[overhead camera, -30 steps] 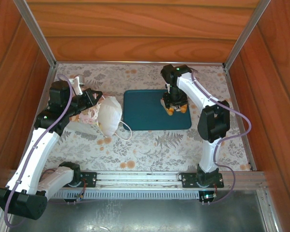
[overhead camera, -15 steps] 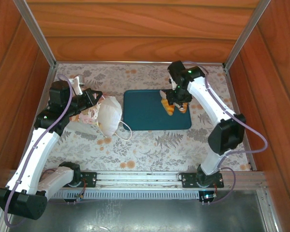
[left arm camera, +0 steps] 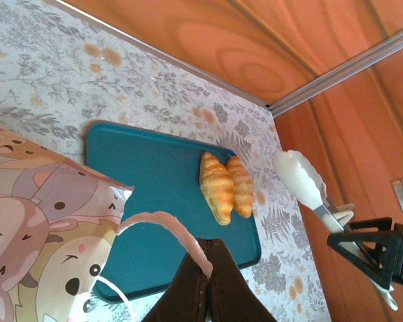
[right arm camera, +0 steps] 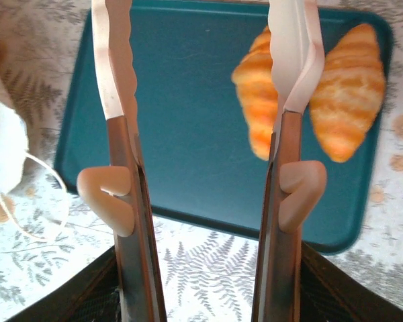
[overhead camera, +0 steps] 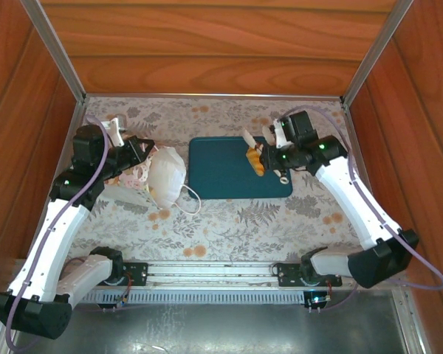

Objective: Take the fake bread out of the paper bag

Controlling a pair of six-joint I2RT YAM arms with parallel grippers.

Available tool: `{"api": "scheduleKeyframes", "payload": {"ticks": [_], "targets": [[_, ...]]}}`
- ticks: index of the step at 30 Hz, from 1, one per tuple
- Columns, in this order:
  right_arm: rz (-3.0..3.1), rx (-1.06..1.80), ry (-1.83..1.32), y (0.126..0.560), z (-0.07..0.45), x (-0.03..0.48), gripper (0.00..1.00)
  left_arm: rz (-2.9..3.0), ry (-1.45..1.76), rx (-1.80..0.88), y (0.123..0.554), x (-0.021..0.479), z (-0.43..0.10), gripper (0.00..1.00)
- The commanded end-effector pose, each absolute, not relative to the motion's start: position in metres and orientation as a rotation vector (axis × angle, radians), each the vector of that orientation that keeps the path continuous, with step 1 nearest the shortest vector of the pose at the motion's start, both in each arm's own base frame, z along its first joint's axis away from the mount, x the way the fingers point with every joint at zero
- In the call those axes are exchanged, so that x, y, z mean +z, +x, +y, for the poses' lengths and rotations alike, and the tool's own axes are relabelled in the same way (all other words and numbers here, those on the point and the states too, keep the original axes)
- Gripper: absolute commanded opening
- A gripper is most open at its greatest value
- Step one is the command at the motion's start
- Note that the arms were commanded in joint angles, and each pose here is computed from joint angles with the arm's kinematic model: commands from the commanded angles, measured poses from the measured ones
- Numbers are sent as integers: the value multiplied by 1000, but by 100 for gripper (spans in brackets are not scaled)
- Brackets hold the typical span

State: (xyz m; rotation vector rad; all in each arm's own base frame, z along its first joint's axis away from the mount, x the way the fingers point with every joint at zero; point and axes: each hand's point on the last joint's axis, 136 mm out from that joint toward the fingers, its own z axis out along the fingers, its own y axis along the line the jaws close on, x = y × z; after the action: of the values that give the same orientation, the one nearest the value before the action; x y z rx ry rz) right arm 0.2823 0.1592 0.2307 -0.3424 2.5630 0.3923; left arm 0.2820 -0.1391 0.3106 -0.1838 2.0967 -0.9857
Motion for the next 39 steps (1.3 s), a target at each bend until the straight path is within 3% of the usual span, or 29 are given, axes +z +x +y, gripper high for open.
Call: {"api": "scheduleKeyframes", "payload": {"ticks": [1, 10, 16, 26, 39], "targets": [[2452, 585, -373, 275, 180, 249, 59, 2065, -169, -939, 277, 319, -133, 0], [2350, 957, -545, 232, 214, 248, 56, 2110, -198, -847, 269, 308, -120, 0], [2378, 1059, -678, 205, 238, 230, 54, 2127, -220, -824, 266, 307, -115, 0], [2310, 1116, -1054, 152, 300, 205, 54, 2193, -237, -743, 258, 299, -106, 0], [2357, 920, -1334, 134, 378, 148, 54, 2188, -293, -737, 260, 299, -102, 0]]}}
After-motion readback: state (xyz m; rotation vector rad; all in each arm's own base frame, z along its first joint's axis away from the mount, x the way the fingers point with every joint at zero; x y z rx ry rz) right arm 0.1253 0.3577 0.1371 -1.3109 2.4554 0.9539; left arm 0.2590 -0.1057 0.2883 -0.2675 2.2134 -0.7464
